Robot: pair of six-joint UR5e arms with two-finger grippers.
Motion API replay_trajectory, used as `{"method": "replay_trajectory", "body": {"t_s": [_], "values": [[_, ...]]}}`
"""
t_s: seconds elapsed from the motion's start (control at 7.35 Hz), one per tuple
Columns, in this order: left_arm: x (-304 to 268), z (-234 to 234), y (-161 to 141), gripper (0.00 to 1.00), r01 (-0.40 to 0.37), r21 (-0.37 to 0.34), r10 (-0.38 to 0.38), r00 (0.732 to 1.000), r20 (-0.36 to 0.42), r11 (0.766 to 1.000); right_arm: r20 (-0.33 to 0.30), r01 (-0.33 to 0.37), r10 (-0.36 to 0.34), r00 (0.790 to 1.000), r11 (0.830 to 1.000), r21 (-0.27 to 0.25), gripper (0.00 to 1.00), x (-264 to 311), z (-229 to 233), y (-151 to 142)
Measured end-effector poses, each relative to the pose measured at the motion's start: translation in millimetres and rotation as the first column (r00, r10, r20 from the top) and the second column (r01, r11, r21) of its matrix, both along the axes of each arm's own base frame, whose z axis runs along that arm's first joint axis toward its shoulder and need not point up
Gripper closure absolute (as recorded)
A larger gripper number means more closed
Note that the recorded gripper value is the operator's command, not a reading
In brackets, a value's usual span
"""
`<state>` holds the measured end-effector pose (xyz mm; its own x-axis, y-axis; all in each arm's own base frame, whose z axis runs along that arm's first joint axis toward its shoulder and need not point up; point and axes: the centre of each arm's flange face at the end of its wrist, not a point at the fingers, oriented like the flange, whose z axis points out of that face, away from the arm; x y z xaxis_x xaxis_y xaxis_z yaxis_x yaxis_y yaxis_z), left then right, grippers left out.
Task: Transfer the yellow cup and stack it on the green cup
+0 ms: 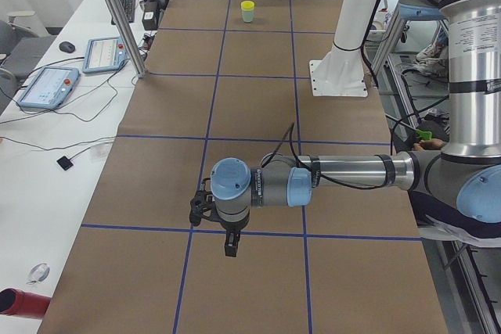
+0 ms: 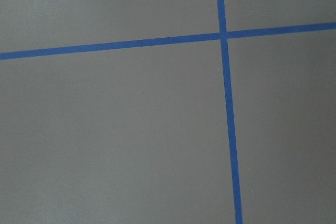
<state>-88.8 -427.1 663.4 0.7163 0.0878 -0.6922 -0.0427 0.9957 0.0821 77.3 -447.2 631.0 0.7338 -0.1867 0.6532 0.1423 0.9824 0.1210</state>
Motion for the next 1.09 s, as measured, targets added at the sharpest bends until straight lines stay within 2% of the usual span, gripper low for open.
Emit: {"method": "replay_trajectory", "body": {"t_s": [0.41,1.09], "values": [[0.8,-6.1,1.7,0.0,-0.002,0.028,0.002,1.0,0.001,1.0,-0.001,0.0,0.0,1.0,1.0,-0.001,0.0,0.1,1.0,0.3],[1.1,1.2,5.9,0.0,-0.002,0.015,0.002,1.0,0.004,1.0,0.004,-0.001,0.001,1.0,1.0,-0.012,0.0,-0.3,4.9,2.1]]}}
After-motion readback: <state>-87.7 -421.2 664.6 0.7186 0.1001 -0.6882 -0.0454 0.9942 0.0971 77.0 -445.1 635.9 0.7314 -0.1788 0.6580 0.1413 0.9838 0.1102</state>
